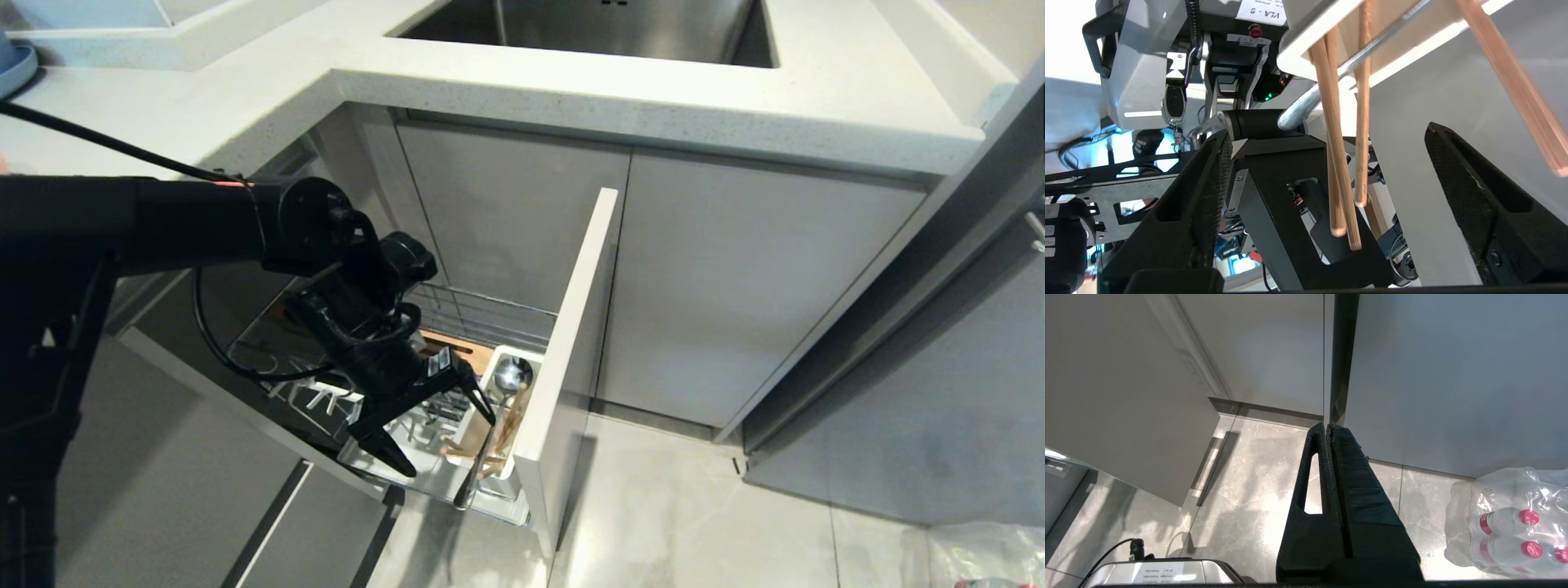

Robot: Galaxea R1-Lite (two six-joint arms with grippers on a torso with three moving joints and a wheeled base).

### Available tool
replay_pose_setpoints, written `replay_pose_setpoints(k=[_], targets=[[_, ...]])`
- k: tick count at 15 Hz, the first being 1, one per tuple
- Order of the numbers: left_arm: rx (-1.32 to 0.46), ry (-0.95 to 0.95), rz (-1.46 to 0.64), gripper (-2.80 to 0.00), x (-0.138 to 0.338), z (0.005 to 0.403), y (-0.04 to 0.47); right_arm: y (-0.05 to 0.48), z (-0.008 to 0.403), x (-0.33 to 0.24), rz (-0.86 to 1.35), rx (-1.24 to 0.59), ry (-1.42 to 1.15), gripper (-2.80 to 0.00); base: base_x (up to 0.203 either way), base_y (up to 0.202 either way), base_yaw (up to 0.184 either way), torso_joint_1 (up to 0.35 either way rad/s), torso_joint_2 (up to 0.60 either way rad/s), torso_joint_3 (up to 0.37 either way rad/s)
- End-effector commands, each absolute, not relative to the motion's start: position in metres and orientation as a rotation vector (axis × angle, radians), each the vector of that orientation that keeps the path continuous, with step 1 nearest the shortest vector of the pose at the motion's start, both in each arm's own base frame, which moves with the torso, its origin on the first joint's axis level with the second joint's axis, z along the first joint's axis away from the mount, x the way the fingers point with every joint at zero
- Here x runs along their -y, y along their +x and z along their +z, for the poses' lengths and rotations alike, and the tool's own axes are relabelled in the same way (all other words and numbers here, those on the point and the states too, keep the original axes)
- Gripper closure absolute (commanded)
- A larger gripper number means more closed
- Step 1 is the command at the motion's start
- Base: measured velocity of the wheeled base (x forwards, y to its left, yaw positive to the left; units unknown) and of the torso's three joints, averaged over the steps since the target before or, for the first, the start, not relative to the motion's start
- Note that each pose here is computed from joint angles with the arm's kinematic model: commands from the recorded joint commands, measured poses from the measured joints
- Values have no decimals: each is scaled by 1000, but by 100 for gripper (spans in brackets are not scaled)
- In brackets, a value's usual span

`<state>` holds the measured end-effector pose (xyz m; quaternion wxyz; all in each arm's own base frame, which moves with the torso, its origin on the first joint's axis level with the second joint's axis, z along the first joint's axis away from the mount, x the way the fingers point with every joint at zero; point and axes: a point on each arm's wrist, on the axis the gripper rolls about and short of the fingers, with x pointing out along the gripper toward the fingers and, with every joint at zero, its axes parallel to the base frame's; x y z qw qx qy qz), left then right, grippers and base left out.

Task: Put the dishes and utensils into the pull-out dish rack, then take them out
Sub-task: Take the chopsticks out of the cupboard

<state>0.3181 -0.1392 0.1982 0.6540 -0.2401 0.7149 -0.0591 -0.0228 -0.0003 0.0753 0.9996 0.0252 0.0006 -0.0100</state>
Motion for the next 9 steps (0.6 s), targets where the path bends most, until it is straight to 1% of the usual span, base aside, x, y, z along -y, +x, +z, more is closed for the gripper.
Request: replay_pose_setpoints(k=[1,9], targets=[[-1650,-544,-117,-280,141,190,321,-23,75,0,-20,-3,51,0,0,0,0,0,0,0],[-1684,-538,-91,-280,142,182,327,-23,75,0,-20,-3,51,0,0,0,0,0,0,0]])
